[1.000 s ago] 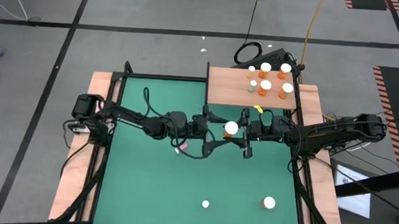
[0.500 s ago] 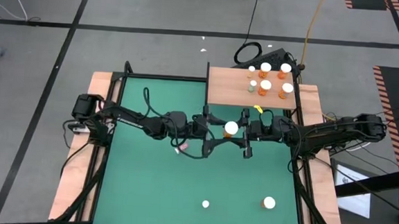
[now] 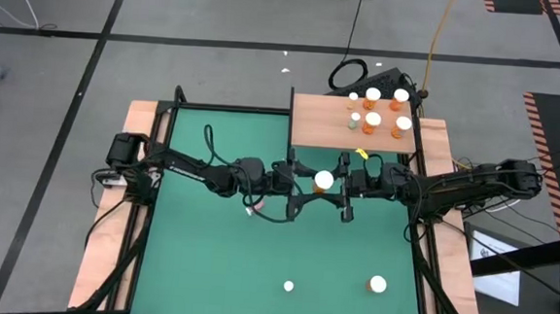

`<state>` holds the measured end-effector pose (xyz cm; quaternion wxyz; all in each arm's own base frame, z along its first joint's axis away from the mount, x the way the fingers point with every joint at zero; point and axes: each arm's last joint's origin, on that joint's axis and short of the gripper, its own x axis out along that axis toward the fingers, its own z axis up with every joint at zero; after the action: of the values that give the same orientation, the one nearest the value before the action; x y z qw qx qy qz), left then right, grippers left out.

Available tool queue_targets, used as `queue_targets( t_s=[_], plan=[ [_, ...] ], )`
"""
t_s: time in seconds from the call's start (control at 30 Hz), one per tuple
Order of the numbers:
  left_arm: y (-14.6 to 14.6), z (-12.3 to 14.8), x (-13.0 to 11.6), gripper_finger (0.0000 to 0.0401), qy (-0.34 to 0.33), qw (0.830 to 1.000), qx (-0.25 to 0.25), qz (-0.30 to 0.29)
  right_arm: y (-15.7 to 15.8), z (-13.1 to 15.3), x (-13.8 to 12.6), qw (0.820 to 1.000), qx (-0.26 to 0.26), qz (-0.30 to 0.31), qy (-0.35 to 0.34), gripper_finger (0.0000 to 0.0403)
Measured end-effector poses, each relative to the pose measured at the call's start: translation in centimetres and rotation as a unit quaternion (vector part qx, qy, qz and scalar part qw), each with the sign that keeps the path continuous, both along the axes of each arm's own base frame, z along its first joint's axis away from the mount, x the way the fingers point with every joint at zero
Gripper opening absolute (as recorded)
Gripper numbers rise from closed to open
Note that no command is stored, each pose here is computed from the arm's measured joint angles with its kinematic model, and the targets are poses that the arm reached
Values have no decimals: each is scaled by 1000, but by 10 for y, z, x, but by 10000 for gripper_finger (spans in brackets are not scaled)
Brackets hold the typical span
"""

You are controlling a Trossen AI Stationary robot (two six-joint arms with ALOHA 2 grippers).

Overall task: Pick and place medicine bottles onto shelf by color
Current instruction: Put the orange pill bottle on the shelf

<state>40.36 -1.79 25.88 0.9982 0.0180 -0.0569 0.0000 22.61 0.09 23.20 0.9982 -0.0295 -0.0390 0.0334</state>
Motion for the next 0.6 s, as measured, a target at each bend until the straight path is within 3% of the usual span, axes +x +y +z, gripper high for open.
queue_targets(
  t_s=[0.37, 0.6],
  plan=[
    [0, -2, 1, 273, -1, 1000, 5, 0, 0, 0, 0, 1000, -4, -2, 1, 180],
    [1, -3, 1, 219, 2, 1000, 15, 4, -1, 0, 0, 1000, -5, -10, 1, 180]
  ],
)
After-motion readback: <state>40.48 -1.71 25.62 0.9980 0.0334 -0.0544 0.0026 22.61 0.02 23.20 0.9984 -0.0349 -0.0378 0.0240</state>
